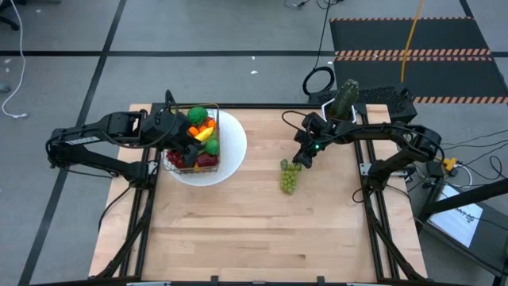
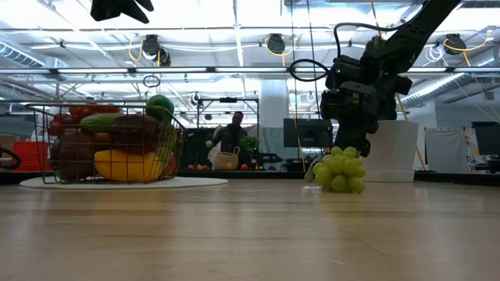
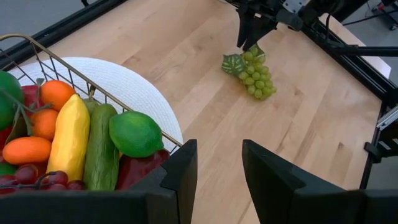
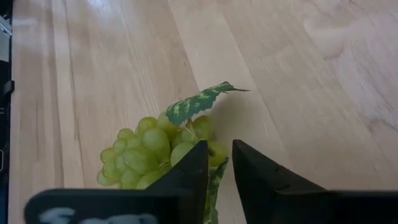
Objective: Build produce basket
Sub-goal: Put the green grapes into the wire basket
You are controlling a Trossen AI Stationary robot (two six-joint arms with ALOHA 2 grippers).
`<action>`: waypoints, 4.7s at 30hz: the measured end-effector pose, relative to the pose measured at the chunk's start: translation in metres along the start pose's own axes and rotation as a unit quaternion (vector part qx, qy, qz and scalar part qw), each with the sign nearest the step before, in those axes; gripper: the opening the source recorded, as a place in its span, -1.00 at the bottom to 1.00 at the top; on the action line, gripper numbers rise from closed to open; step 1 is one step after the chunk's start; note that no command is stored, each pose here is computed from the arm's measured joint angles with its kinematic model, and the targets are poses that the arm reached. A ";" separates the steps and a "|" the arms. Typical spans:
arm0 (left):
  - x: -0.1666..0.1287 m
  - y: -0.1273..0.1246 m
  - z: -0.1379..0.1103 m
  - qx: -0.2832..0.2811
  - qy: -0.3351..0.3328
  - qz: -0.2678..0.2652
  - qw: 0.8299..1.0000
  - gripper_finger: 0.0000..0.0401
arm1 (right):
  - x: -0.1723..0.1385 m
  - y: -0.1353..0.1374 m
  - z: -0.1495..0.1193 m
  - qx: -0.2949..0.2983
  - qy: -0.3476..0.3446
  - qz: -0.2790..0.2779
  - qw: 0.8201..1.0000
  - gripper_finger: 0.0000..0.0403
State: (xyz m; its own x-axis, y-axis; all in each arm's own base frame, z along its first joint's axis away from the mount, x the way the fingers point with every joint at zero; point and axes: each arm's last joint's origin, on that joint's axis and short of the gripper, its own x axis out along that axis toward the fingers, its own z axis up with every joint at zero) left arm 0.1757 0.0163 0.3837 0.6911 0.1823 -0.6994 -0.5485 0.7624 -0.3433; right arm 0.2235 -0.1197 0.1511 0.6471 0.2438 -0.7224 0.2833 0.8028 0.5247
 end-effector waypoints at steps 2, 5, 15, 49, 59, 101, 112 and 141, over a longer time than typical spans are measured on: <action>0.000 0.000 0.000 0.000 0.000 0.000 1.000 -0.37 | 0.000 0.000 0.000 0.000 0.000 0.000 1.000 -0.69; 0.000 0.000 0.000 0.000 0.000 0.000 1.000 -0.37 | 0.000 0.000 0.000 0.000 0.000 0.000 1.000 -0.79; 0.000 0.000 0.000 -0.001 -0.001 -0.001 1.000 -0.37 | 0.014 -0.001 -0.001 0.002 0.012 0.004 1.000 -0.99; 0.000 -0.001 0.002 -0.001 -0.008 -0.006 1.000 -0.37 | 0.001 0.007 0.011 0.023 -0.055 -0.011 0.998 -0.97; 0.000 -0.003 0.004 -0.003 -0.022 -0.016 1.000 -0.37 | 0.002 0.004 0.011 0.016 -0.059 -0.042 0.997 -0.67; 0.000 -0.003 0.004 -0.001 -0.020 -0.015 1.000 -0.37 | 0.007 -0.002 0.008 0.248 -0.062 -0.071 0.964 -0.04; 0.000 -0.003 0.004 -0.001 -0.020 -0.015 1.000 -0.37 | 0.008 0.000 0.007 0.234 -0.057 -0.072 0.968 -0.23; 0.000 -0.005 0.007 0.009 -0.036 -0.025 0.999 -0.37 | -0.027 0.064 0.018 0.146 -0.160 0.016 0.976 -0.99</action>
State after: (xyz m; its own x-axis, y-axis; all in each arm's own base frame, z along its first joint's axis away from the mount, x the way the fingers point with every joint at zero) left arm 0.1814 0.0167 0.3900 0.7496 0.1872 -0.6349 -0.5042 0.7829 -0.3644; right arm 0.2367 -0.0844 0.2120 0.8331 0.0466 -0.5511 0.4194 0.5964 0.6844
